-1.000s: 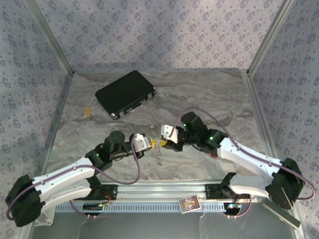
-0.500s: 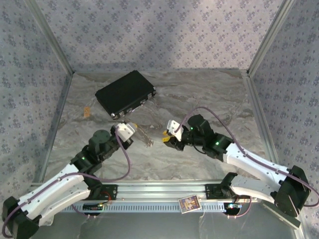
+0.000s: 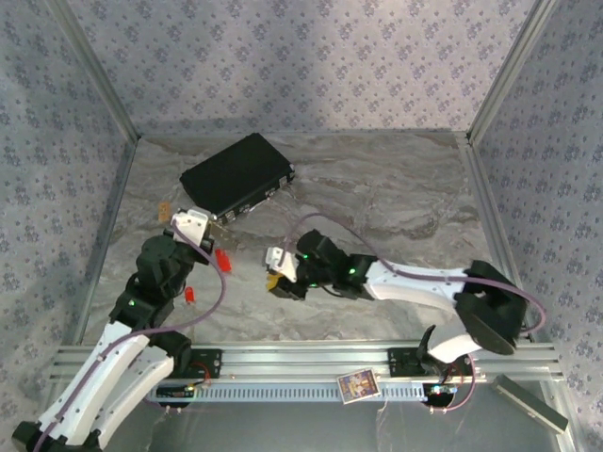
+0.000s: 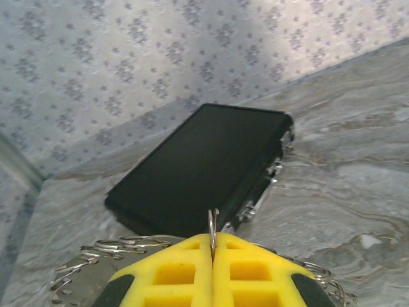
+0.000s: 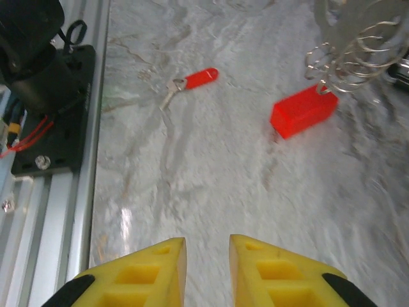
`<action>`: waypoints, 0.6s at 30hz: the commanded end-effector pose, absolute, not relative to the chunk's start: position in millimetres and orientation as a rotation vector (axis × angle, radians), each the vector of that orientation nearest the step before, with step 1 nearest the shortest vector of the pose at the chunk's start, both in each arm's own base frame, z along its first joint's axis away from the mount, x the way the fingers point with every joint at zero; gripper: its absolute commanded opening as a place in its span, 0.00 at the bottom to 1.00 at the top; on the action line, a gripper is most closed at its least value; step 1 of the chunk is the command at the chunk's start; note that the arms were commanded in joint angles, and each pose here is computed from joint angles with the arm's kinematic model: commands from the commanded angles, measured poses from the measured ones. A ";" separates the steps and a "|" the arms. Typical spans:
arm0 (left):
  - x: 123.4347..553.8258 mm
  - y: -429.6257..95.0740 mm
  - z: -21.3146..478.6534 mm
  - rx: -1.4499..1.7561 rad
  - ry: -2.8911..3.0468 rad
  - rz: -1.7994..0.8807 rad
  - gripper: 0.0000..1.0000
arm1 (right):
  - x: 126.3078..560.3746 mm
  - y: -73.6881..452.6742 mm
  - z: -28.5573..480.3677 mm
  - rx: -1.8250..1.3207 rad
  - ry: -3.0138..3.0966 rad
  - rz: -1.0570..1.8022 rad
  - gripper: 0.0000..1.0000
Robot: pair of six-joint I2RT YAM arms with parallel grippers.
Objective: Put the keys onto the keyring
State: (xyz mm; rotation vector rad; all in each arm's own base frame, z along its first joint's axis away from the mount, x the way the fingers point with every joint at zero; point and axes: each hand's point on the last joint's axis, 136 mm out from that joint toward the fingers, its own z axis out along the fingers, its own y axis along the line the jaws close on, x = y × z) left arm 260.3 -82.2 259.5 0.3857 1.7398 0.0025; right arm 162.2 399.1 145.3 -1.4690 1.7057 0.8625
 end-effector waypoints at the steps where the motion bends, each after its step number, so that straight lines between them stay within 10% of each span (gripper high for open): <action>1: 256.1 -61.7 289.2 0.295 1.694 0.055 0.00 | 162.9 436.6 160.8 -1.410 1.640 0.955 0.26; 18: 243.9 -15.8 329.9 0.129 1.618 0.182 0.00 | 144.7 579.8 84.7 -1.748 1.477 0.816 0.34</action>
